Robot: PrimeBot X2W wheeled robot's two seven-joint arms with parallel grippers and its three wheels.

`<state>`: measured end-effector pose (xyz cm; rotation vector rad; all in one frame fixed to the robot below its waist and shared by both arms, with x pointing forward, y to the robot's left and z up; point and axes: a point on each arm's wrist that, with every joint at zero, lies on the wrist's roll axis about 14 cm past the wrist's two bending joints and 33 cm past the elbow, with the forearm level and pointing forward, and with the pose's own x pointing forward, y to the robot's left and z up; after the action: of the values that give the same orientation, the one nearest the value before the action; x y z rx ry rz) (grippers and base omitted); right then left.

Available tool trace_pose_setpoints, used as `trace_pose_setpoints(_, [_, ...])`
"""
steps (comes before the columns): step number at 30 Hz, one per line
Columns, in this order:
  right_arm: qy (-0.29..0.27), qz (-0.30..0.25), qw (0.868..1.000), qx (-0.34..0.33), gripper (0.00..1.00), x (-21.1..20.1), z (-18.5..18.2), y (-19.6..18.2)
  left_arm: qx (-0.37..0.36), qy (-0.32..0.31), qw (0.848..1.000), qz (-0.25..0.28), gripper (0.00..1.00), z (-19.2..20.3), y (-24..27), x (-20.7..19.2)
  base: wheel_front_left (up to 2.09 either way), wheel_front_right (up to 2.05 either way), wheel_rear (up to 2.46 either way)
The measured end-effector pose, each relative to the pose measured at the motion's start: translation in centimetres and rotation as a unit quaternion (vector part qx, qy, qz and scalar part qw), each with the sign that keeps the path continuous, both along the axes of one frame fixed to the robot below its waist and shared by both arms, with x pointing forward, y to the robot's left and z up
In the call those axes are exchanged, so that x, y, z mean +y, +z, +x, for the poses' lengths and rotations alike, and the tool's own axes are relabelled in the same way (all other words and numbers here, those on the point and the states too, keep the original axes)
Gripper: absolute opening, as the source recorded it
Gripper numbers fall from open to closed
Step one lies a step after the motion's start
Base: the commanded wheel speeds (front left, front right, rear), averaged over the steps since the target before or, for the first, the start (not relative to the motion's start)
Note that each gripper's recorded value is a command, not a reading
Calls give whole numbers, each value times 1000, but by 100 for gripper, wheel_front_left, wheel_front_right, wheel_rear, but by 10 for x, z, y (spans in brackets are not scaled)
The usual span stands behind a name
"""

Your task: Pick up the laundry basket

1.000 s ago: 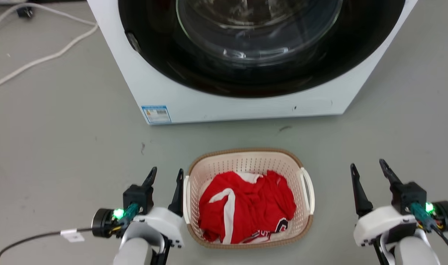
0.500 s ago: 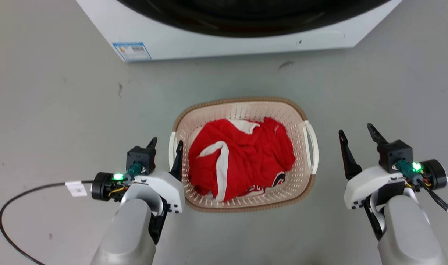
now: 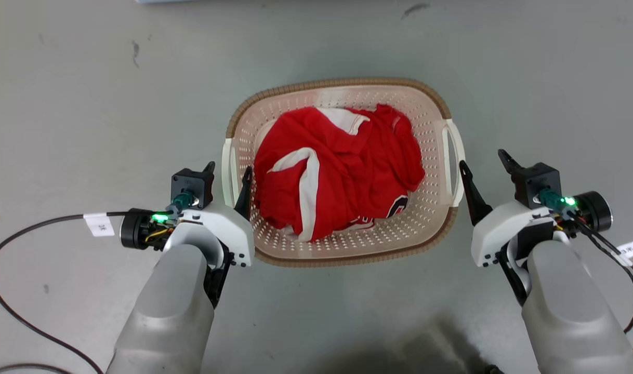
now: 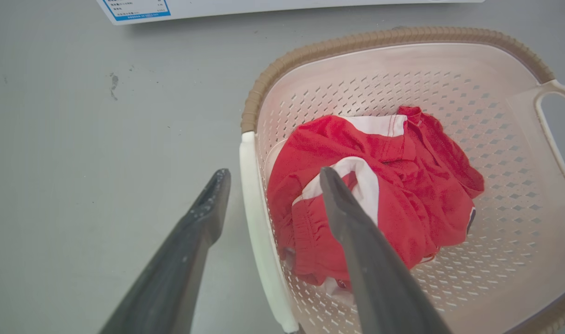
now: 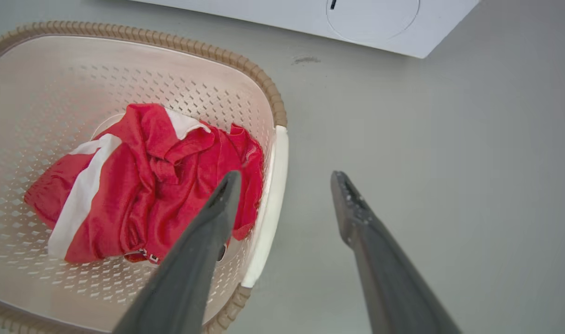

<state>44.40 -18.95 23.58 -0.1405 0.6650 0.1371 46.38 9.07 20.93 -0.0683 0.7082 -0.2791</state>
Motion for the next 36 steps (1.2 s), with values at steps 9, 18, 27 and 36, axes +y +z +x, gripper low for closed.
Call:
trace_pose_setpoints(9, [15, 7, 998, 63, 100, 10, -9, -44, 41, -7, 999, 5, 100, -6, -37, -1, 0, 0, 0])
trace_pose_setpoints(18, [21, 10, 994, 105, 100, 14, -17, -77, 69, -20, 997, 8, 100, -11, -65, -3, 0, 0, 0])
trace_pose_setpoints(27, [28, 10, 991, 128, 100, 18, -19, -98, 84, -33, 996, 10, 100, -14, -83, -7, 0, 0, 0])
trace_pose_setpoints(36, [43, 8, 990, 131, 0, 23, -13, -104, 88, -50, 995, 9, 0, -12, -89, -13, 0, 0, 0])
